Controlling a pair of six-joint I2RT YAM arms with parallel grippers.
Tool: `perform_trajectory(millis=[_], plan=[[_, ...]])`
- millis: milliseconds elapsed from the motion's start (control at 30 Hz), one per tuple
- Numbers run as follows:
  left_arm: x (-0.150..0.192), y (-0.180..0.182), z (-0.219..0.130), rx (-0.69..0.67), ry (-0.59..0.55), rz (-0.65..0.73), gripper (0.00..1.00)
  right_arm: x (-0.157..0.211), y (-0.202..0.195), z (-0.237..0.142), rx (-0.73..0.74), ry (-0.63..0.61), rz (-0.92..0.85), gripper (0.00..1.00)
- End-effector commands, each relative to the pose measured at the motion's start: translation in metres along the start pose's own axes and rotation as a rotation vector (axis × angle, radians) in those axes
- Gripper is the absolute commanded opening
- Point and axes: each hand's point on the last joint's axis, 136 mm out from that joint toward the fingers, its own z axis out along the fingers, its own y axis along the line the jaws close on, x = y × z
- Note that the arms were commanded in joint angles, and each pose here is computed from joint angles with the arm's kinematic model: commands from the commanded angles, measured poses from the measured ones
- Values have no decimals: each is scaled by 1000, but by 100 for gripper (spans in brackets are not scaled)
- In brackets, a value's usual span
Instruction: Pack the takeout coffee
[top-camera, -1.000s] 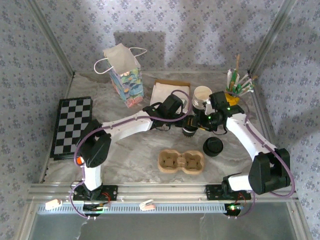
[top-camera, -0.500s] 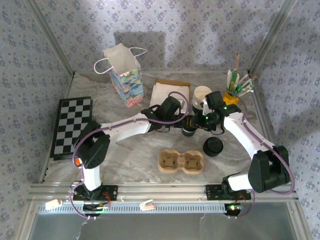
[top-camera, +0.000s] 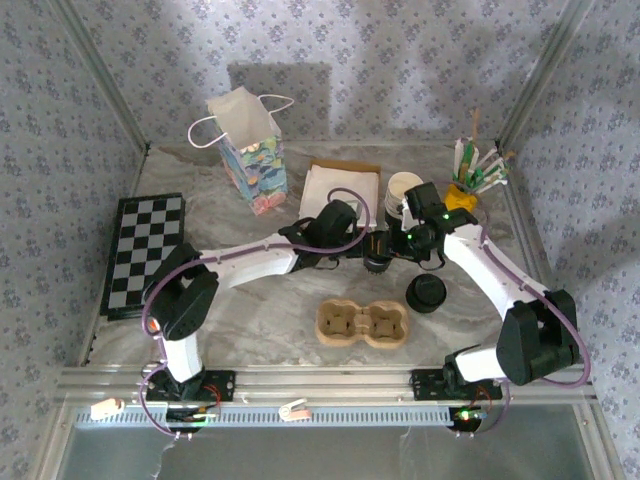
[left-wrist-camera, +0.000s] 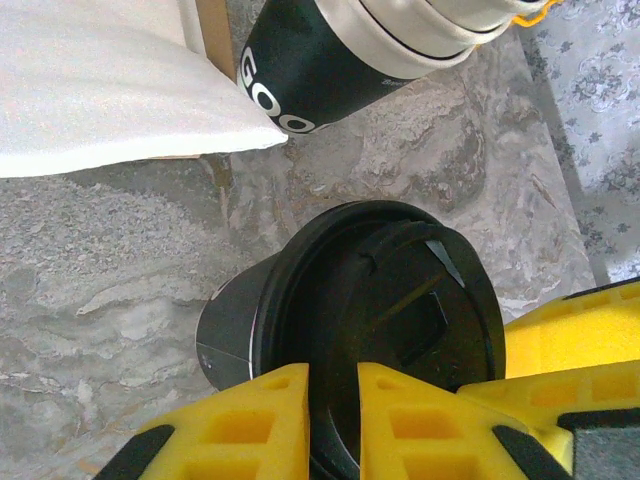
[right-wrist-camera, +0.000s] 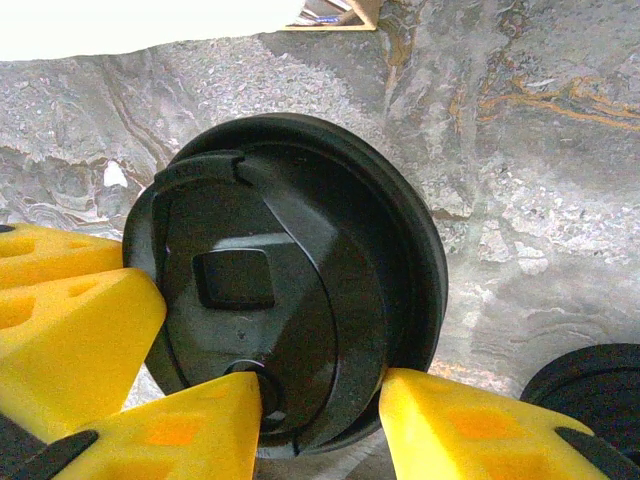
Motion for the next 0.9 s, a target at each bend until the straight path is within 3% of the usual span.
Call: perform_trajectory(millis=[0, 333, 533, 733, 867], plan=[[70, 73, 8, -234, 206, -6, 18, 37, -13, 12, 45, 153, 12, 42], [27, 27, 14, -120, 126, 157, 20, 15, 9, -30, -110, 35, 76, 47], [3, 1, 14, -60, 82, 246, 24, 14, 9, -28, -147, 41, 101, 47], [-22, -26, 2, 22, 5, 258, 39, 12, 13, -36, -191, 15, 122, 48], [-41, -35, -14, 18, -57, 257, 43, 10, 12, -39, -204, 8, 137, 48]])
